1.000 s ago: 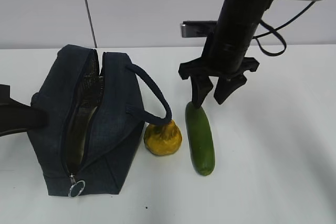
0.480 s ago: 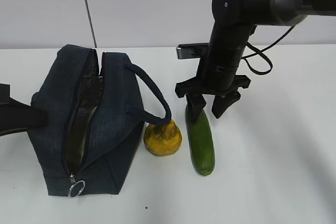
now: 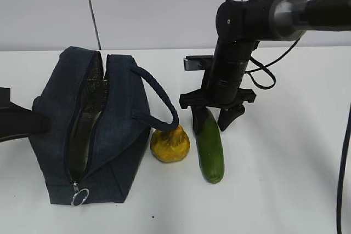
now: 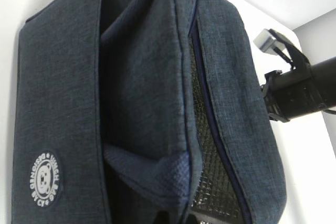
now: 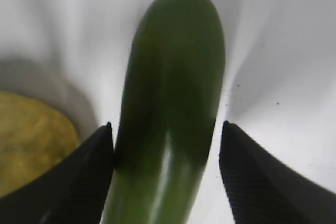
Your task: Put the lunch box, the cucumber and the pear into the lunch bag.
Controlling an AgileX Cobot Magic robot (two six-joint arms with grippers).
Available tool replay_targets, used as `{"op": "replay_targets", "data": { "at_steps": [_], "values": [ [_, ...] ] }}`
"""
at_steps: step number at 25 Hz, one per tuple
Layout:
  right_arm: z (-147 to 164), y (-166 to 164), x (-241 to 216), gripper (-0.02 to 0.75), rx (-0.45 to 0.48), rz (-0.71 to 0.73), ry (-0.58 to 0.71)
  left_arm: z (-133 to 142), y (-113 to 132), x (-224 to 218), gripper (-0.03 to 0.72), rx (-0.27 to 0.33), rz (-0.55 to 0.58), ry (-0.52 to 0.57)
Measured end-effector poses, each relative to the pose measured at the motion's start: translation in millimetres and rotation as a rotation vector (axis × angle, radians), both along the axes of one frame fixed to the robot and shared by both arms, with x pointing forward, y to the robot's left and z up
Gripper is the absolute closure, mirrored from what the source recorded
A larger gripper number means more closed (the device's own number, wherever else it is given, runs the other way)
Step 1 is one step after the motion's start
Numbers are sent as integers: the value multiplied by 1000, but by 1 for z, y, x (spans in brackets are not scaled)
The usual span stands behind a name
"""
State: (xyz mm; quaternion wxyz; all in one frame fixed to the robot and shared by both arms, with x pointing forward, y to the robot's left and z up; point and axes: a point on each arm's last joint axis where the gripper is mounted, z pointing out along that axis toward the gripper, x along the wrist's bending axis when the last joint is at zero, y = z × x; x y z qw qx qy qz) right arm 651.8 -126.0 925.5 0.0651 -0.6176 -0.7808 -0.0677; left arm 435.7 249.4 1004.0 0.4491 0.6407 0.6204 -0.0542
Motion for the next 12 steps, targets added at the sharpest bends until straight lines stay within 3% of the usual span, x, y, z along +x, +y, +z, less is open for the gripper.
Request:
{"op": "replay_targets", "data": {
  "at_steps": [6,12],
  "values": [
    [-16,1,2,251,-14,-3,32,0,0,0,704,0,0,0],
    [-15,-7,0,363,-97,38,56,0,0,0,704,0,0,0]
  ]
}}
